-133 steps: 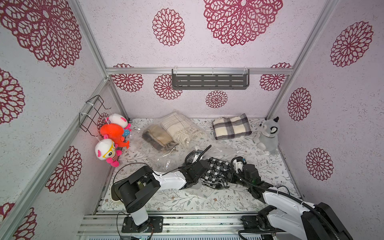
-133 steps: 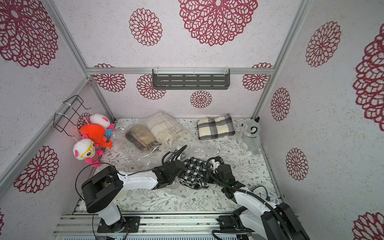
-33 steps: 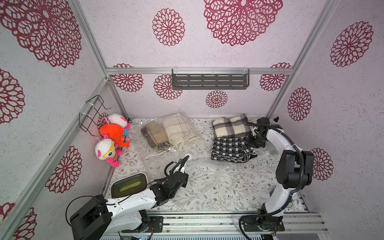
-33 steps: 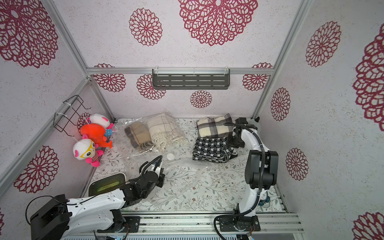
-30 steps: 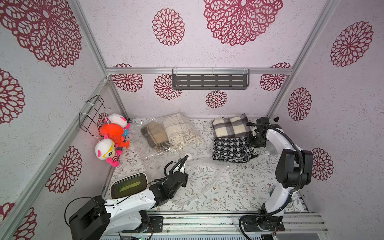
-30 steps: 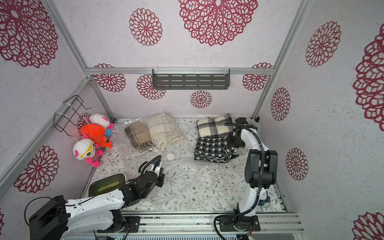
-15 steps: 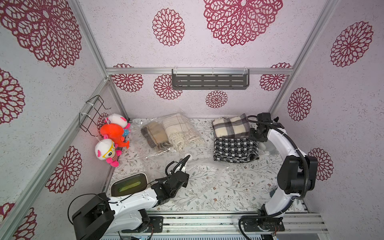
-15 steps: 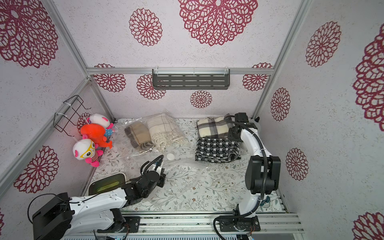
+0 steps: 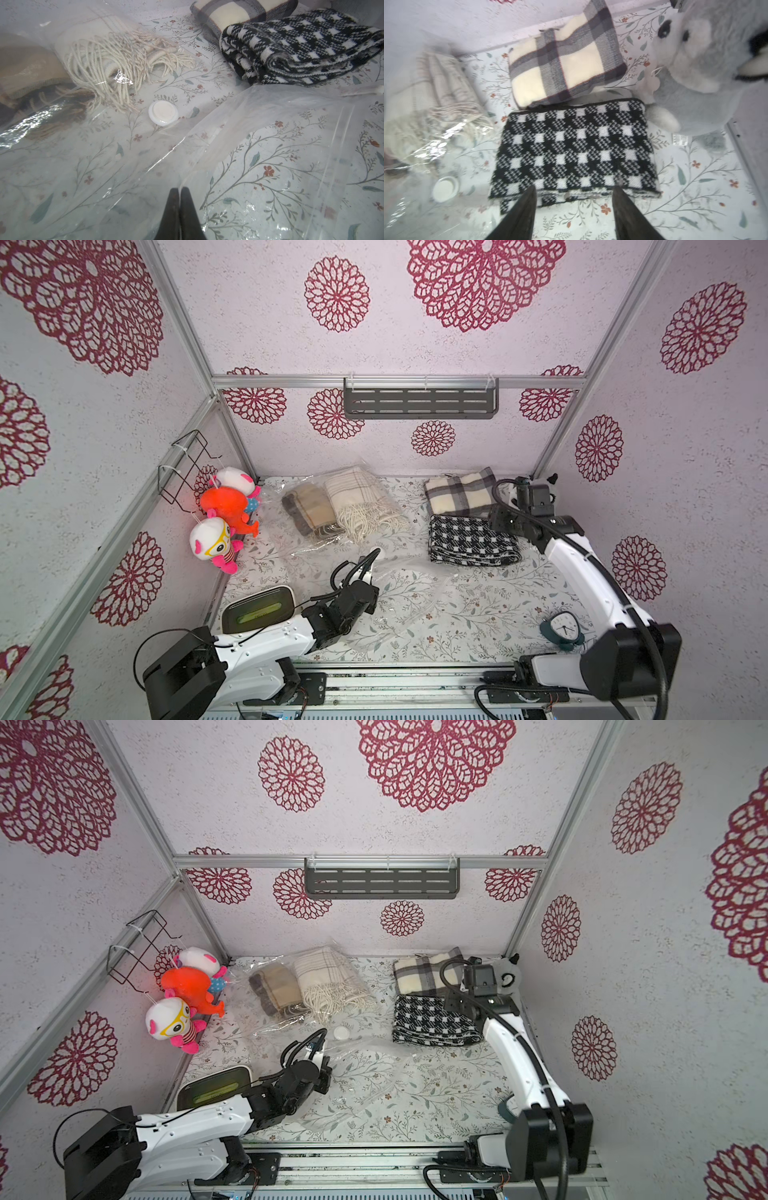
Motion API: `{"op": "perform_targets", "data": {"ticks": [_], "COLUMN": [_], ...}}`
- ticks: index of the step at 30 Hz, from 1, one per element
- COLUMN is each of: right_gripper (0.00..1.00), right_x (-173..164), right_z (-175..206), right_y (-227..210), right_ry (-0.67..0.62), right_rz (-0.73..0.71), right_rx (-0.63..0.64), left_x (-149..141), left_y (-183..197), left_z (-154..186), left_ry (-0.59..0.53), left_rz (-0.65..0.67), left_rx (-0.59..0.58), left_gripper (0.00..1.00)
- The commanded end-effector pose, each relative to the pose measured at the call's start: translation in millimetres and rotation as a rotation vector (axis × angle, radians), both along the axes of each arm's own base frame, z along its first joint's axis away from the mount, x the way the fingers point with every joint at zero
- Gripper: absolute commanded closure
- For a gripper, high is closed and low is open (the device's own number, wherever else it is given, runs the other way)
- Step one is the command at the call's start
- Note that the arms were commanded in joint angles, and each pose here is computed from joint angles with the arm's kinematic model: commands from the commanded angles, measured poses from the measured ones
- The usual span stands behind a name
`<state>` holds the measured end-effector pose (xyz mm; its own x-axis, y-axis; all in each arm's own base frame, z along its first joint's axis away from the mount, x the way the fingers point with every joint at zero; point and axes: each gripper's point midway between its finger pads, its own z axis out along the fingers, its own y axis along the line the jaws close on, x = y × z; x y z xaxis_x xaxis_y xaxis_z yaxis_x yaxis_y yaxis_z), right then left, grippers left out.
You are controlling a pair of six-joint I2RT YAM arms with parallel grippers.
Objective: Take the scarf out of the vacuum bag
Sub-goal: Place the scarf at the center of the board, then adjust the scarf at the center of the board.
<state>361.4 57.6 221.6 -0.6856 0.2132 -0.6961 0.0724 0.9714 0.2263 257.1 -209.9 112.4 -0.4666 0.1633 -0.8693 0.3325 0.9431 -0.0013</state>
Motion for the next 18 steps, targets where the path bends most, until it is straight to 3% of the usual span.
{"op": "perform_targets", "data": {"ticks": [1, 5, 10, 18], "right_gripper": [0.41, 0.41, 0.41, 0.43], "right_x": [-18.5, -39.9, -39.8, -18.9], "right_z": [-23.1, -81.6, -125.6, -154.4], "right_y": [32.0, 37.9, 26.9, -10.2], "right_ry": [-0.034, 0.038, 0.089, 0.126], "right_rz": [0.038, 0.037, -0.007, -0.140], "right_rx": [0.143, 0.145, 0.142, 0.085], "left_x": [3.8, 3.9, -1.3, -20.7], "left_y": [-3.3, 1.2, 1.8, 0.2], "left_z": [15.2, 17.4, 24.5, 50.5], "left_ry": [-0.012, -0.021, -0.028, -0.036], "left_rz": [0.014, 0.027, 0.006, -0.074], "left_rx": [-0.046, -0.035, -0.072, -0.223], "left_gripper": [1.00, 1.00, 1.00, 1.00]}}
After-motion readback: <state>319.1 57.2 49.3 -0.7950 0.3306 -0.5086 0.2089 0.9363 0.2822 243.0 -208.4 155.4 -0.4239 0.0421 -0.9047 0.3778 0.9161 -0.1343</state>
